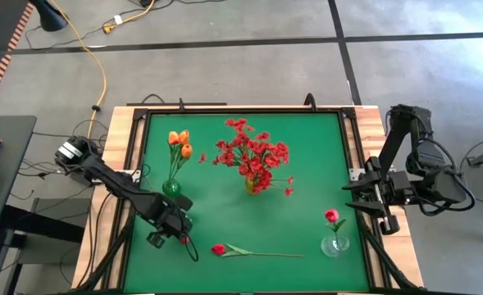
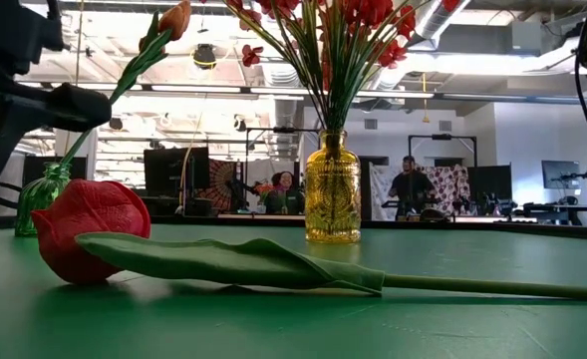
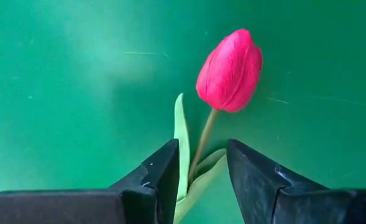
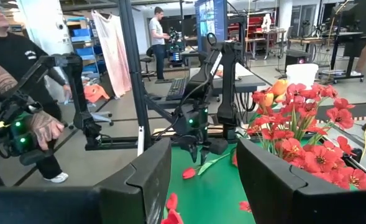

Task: Sort flowers into vase by color
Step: Put the left red flower into the transparent vase

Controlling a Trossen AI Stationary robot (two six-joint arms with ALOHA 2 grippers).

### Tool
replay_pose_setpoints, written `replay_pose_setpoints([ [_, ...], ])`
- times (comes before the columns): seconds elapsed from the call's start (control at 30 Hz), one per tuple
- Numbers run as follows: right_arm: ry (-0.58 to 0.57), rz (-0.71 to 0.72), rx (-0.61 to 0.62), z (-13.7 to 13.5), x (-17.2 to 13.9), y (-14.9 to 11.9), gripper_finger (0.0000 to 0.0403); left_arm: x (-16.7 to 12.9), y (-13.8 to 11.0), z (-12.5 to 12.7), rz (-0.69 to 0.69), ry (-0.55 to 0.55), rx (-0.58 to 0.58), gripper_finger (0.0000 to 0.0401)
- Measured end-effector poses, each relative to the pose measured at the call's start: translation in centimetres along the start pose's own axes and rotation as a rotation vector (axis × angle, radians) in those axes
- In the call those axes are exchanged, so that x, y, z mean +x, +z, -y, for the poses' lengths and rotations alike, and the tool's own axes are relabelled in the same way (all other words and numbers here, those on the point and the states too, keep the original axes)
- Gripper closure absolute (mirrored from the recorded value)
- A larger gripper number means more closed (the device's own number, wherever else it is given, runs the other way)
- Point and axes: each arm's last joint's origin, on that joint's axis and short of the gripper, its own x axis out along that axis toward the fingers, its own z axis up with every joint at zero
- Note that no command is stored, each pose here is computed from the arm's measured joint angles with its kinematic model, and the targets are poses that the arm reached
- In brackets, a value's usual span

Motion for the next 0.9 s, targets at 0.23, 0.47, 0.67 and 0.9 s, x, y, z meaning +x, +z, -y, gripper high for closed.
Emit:
replay_pose_setpoints([
  [0.23,0.000,0.000,-0.001,0.0,0.0,0.0,0.0195,2.0,0.6,0.1,-0.049,0.003,0.007,0.0278],
  [0.47,0.000,0.000,0.000,0.0,0.0,0.0,0.0195,3.5,0.7,0.0,-0.113,0.039,0.007,0.0278],
  [0.67,0.000,0.000,0.000,0.0,0.0,0.0,0.0195,3.6,0.7,0.1,-0.103,0.028,0.017,0.0289],
  [0.9,0.000,0.000,0.000,0.0,0.0,0.0,0.0195,3.2,1.2,0.2,-0.079,0.023,-0.022,0.0374],
])
